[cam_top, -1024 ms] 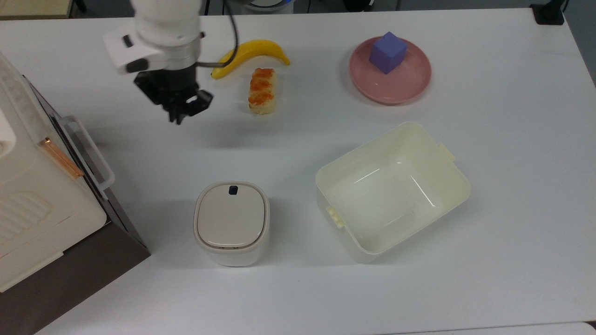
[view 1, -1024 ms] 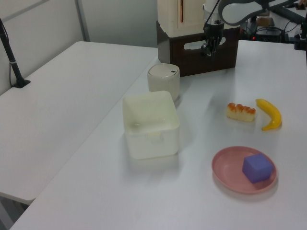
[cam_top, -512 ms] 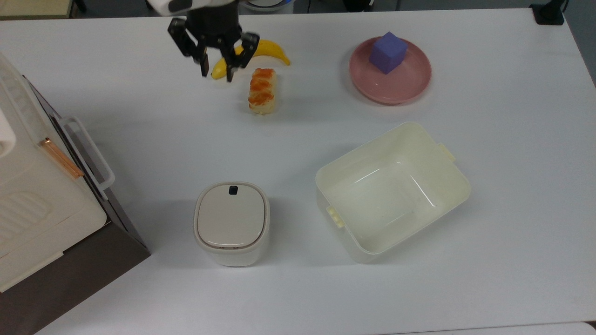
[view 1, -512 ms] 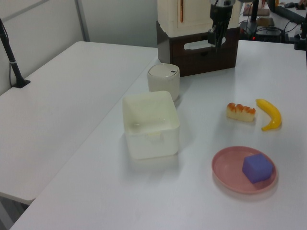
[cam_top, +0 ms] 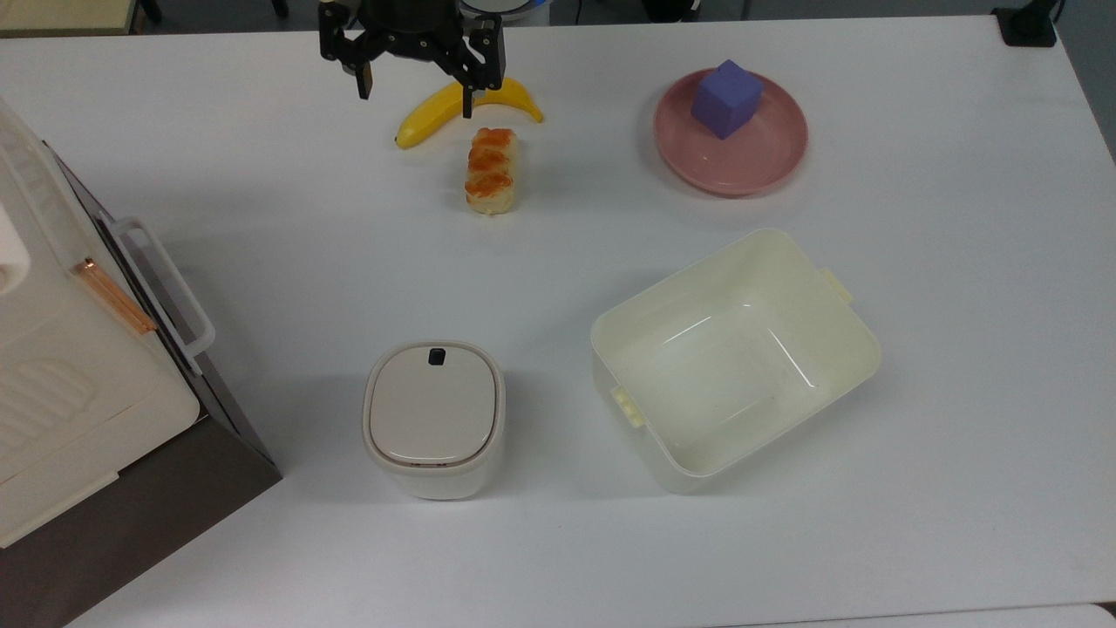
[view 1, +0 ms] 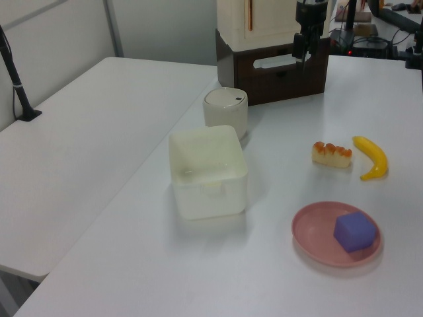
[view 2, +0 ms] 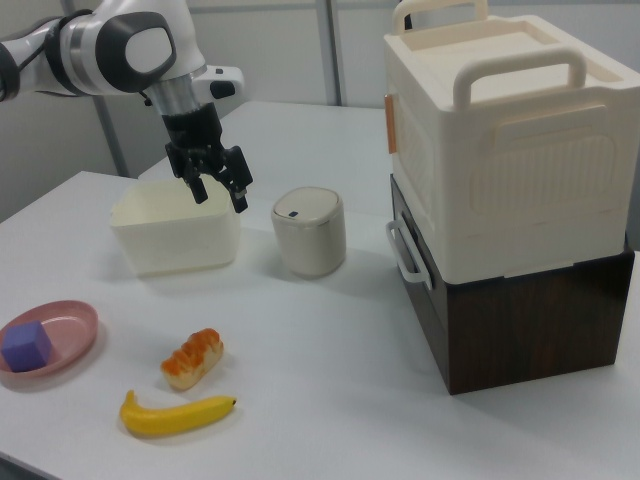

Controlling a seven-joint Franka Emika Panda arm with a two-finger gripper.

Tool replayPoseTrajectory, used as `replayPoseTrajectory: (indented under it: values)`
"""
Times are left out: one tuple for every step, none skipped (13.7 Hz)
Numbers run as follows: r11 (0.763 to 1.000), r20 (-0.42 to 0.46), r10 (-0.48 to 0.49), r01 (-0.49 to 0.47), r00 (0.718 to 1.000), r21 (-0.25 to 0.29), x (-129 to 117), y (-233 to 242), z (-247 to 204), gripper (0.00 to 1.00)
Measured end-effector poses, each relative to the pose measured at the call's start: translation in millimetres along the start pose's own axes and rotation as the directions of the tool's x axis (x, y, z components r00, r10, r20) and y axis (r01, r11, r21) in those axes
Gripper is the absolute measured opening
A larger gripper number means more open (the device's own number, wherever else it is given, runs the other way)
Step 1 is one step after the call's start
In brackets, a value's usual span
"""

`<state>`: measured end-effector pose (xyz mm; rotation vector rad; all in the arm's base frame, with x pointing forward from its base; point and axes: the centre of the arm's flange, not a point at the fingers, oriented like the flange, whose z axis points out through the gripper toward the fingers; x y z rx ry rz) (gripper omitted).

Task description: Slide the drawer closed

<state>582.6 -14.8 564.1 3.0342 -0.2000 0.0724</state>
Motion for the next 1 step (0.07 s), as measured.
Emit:
replayPoseTrajectory:
  values:
    - [1.0, 0.008, 0.0, 0.0, 1.0, -0.001, -0.9, 0.1, 0.7, 1.0]
